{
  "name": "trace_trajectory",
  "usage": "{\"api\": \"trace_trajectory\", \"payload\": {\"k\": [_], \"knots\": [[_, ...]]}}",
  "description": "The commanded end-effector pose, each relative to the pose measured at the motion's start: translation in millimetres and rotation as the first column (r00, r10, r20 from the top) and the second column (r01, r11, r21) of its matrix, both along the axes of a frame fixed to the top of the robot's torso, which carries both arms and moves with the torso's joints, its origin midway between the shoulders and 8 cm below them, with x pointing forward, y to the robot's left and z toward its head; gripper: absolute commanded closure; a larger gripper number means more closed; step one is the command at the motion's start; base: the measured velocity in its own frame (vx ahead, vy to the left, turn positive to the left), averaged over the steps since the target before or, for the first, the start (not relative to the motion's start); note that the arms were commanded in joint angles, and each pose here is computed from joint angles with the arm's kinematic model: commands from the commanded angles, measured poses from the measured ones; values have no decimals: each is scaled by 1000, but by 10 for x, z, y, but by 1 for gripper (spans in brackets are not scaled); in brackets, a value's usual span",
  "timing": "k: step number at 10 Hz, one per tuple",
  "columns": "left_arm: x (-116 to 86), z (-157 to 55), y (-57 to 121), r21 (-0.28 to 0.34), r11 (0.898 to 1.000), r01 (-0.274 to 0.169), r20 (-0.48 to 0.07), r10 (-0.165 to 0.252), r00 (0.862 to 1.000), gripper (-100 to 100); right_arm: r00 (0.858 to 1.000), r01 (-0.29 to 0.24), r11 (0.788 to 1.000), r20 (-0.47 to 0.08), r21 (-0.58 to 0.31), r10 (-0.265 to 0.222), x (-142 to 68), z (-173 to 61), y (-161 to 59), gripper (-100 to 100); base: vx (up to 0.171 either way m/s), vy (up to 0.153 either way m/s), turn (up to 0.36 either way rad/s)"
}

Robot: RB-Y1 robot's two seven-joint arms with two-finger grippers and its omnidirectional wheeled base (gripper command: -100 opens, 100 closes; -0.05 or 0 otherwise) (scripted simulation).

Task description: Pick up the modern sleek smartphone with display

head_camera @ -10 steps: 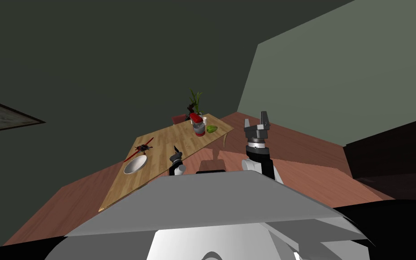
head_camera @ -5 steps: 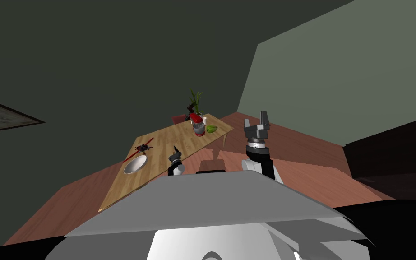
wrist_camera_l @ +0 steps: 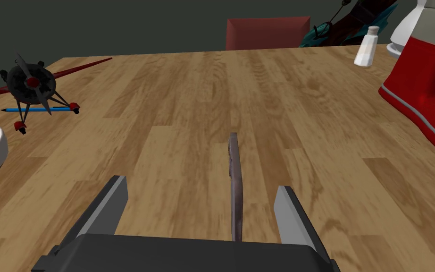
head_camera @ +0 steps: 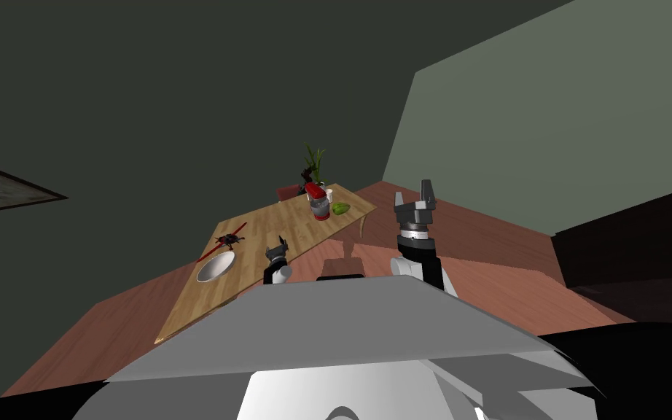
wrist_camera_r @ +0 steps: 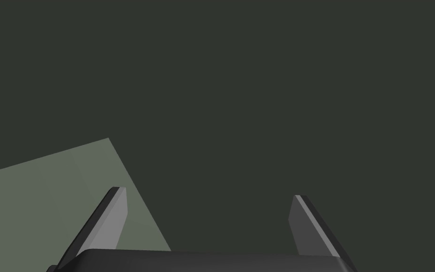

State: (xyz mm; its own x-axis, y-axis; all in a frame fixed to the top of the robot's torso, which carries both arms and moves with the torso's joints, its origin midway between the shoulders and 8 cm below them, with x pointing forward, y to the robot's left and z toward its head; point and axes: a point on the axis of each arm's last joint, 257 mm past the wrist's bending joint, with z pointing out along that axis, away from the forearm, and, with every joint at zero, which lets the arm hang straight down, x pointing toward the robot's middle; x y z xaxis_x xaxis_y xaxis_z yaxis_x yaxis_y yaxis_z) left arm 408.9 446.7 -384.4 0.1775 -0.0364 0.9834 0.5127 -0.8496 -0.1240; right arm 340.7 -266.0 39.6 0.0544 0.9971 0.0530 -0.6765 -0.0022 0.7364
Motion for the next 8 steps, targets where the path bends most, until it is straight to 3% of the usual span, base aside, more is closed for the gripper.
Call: {"api": "trace_trajectory", "payload": {"k": [1,3,4,8], "knots": [[104,112,-2,4,1000,12,11,-12,1000,-100,1000,0,1000,0,0,0,0,0,0,0,-15,-26,69],[230,266,25,12,1000,27,29,-27,999,-100,1000,0,1000,0,0,0,0,0,0,0,-24,-14,43],[246,220,-122,-31,999,21,39,-20,999,-100,1000,0,1000,0,0,0,0,0,0,0,-27,4,87],[249,104,-405,-107,994,11,46,-6,999,-100,1000,0,1000,0,0,0,0,0,0,0,-16,18,14]]}}
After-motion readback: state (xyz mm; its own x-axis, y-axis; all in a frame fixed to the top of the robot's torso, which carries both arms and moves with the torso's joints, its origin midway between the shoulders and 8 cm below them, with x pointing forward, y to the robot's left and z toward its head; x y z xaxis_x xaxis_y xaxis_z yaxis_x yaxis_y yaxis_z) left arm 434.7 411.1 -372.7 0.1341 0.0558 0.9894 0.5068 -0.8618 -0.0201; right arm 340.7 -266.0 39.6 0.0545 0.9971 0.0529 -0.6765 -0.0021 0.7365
